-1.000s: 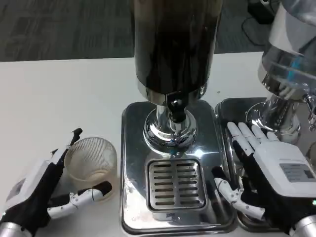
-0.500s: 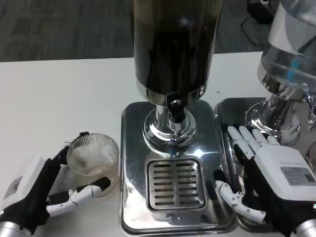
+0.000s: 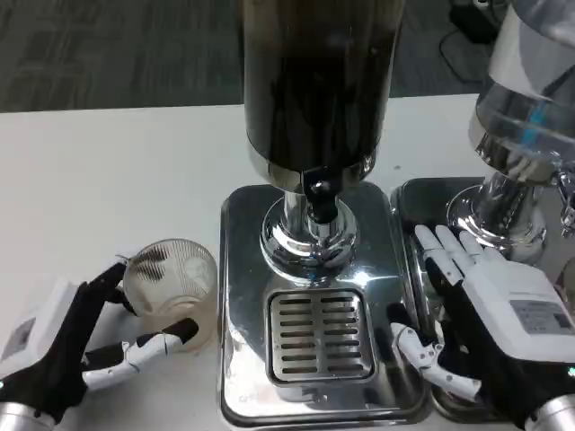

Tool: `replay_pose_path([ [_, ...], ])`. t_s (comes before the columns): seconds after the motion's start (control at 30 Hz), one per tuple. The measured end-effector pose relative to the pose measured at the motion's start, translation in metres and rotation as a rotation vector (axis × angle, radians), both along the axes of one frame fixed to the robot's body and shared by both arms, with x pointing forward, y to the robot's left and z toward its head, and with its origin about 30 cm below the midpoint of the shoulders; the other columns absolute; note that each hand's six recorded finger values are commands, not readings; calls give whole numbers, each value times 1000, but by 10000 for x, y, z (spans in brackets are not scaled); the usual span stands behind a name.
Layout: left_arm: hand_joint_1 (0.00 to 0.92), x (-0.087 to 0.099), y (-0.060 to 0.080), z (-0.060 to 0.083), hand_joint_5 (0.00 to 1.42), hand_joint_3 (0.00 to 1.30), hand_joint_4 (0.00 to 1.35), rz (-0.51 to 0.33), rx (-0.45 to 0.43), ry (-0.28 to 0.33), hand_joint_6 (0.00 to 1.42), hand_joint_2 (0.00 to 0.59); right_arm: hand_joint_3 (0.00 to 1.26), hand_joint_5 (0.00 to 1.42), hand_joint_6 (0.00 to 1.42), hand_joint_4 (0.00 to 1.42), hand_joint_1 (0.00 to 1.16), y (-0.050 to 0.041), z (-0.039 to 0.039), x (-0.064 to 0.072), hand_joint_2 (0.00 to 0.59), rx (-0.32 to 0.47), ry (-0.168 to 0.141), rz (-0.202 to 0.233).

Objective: Grasp the cup under the faucet to collect the drink, then remove the cup.

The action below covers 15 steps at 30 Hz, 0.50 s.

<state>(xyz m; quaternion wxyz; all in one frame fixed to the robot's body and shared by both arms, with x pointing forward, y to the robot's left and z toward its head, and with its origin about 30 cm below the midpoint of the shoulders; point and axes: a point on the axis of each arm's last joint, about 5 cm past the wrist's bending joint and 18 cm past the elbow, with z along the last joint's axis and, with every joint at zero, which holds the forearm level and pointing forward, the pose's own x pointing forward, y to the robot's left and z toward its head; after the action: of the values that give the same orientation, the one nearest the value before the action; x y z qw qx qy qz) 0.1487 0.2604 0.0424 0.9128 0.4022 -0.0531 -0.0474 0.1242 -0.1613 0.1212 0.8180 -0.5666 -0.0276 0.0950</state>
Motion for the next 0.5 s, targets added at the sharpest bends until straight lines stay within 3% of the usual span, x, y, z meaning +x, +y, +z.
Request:
replay_pose_path([
  [0.13, 490, -3, -8, -2, 796, 463, 557, -6, 8, -16, 800, 160, 25, 0, 46, 0, 256, 0, -1, -1, 427, 0, 1, -1],
  [0.5, 488, 23, -18, 10, 814, 487, 578, -9, 9, -48, 843, 162, 25, 0, 57, 0, 254, 7, -7, -9, 429, 8, 4, -6],
])
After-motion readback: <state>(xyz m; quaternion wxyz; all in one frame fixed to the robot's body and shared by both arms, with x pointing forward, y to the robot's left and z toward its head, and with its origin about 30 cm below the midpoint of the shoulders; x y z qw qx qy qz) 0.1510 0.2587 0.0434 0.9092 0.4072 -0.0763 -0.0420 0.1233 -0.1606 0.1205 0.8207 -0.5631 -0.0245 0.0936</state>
